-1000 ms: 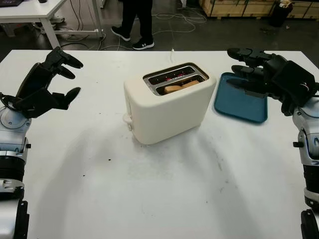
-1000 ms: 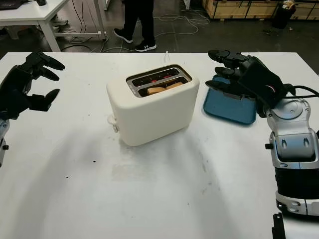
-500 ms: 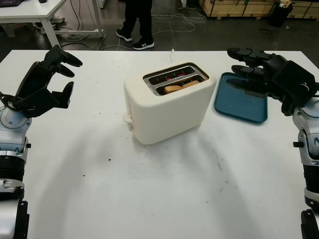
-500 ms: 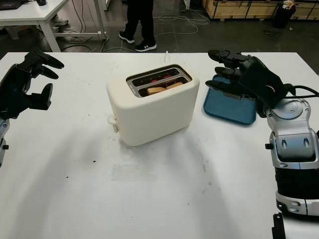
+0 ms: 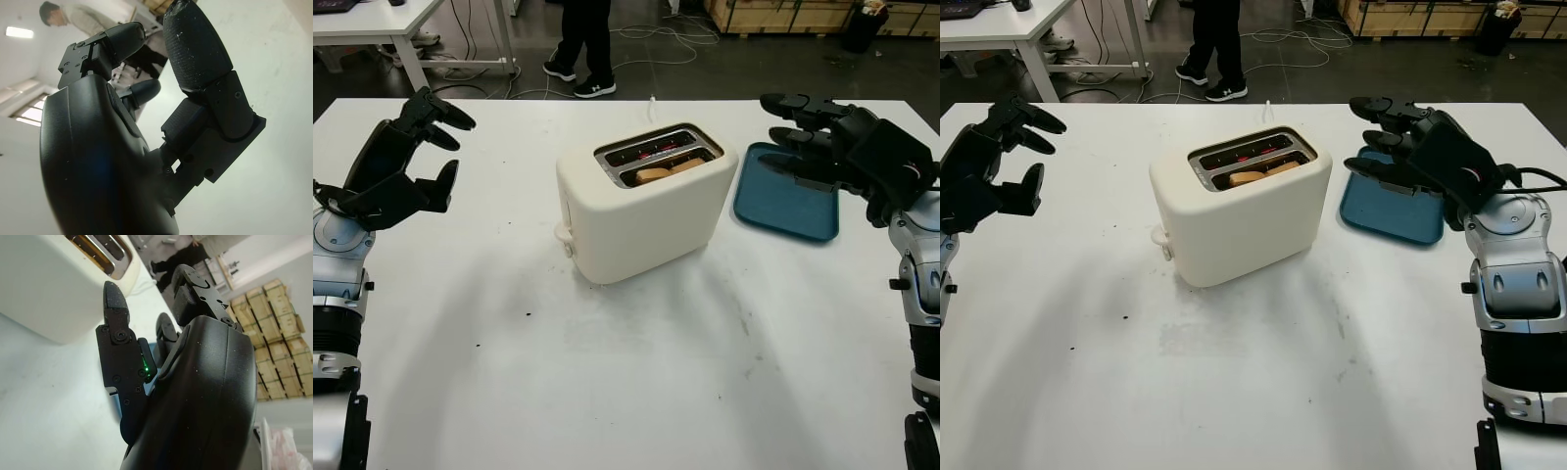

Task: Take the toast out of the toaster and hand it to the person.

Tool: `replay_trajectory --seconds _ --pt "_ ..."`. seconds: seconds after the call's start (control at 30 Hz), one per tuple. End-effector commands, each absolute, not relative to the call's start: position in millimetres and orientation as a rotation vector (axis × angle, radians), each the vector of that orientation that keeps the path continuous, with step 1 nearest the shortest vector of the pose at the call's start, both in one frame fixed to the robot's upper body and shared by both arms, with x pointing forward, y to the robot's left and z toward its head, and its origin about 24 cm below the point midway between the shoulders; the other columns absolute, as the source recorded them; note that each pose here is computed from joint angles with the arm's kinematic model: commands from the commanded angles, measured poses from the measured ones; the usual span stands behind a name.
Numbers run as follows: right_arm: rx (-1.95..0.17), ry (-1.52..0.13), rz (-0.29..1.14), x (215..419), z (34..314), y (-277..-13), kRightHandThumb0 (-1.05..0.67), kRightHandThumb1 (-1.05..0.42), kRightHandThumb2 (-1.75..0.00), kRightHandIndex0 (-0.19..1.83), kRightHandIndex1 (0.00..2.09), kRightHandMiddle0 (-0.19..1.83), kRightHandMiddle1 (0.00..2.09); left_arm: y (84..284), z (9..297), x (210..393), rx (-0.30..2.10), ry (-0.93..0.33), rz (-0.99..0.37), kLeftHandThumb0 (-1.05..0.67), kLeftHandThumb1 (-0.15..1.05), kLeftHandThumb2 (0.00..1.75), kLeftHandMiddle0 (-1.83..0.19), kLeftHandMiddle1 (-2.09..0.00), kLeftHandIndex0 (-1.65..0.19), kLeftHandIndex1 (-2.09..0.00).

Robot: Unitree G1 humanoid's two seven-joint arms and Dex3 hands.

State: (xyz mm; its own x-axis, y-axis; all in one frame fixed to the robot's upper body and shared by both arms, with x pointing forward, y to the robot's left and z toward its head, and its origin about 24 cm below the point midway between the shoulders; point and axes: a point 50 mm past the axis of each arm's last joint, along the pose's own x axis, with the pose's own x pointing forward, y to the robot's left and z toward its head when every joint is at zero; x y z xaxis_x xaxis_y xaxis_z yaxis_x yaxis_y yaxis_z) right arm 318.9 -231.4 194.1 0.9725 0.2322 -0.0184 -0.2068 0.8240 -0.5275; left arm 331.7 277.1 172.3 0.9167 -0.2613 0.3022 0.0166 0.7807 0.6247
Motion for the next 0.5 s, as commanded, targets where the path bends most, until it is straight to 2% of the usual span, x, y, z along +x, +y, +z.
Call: replay_trajectory --seconds 0.0,0.03,0.07,0.13,0.23,0.47 --pt "-0.560 -0.056 0.225 317.6 195.7 -232.2 -0.31 -0.92 -0.15 0.35 0.01 0.34 0.01 277.8 172.0 332.0 0.617 -0.396 -0.168 -1.05 0.77 0.45 0.00 -1.58 0.00 -1.44" --pt "-0.561 -0.052 0.223 317.4 195.7 -231.9 -0.32 -0.92 -0.15 0.35 0.01 0.34 0.01 278.8 171.9 332.1 0.604 -0.391 -0.170 -1.05 0.84 0.26 0.00 -1.60 0.00 -1.46" --pt "-0.555 -0.051 0.223 317.3 195.6 -232.0 -0.31 -0.92 -0.15 0.35 0.01 0.34 0.01 279.9 171.6 332.3 0.580 -0.384 -0.172 -1.05 0.87 0.16 -0.02 -1.61 -0.03 -1.48" --pt "-0.545 -0.054 0.227 317.3 195.3 -232.5 -0.29 -0.92 -0.16 0.35 0.01 0.34 0.00 281.1 170.9 332.5 0.544 -0.375 -0.175 -1.05 0.88 0.04 -0.22 -1.48 -0.28 -1.31" --pt "-0.555 -0.055 0.222 316.9 195.2 -233.0 -0.31 -0.92 -0.15 0.35 0.01 0.34 0.00 281.5 170.8 332.0 0.533 -0.365 -0.183 -1.05 0.87 0.00 -0.49 -1.25 -0.60 -1.01" --pt "-0.553 -0.052 0.223 316.8 194.9 -233.9 -0.31 -0.92 -0.15 0.36 0.01 0.34 0.00 282.0 171.7 331.0 0.524 -0.373 -0.192 -1.05 0.87 0.00 -0.70 -1.06 -0.82 -0.78"
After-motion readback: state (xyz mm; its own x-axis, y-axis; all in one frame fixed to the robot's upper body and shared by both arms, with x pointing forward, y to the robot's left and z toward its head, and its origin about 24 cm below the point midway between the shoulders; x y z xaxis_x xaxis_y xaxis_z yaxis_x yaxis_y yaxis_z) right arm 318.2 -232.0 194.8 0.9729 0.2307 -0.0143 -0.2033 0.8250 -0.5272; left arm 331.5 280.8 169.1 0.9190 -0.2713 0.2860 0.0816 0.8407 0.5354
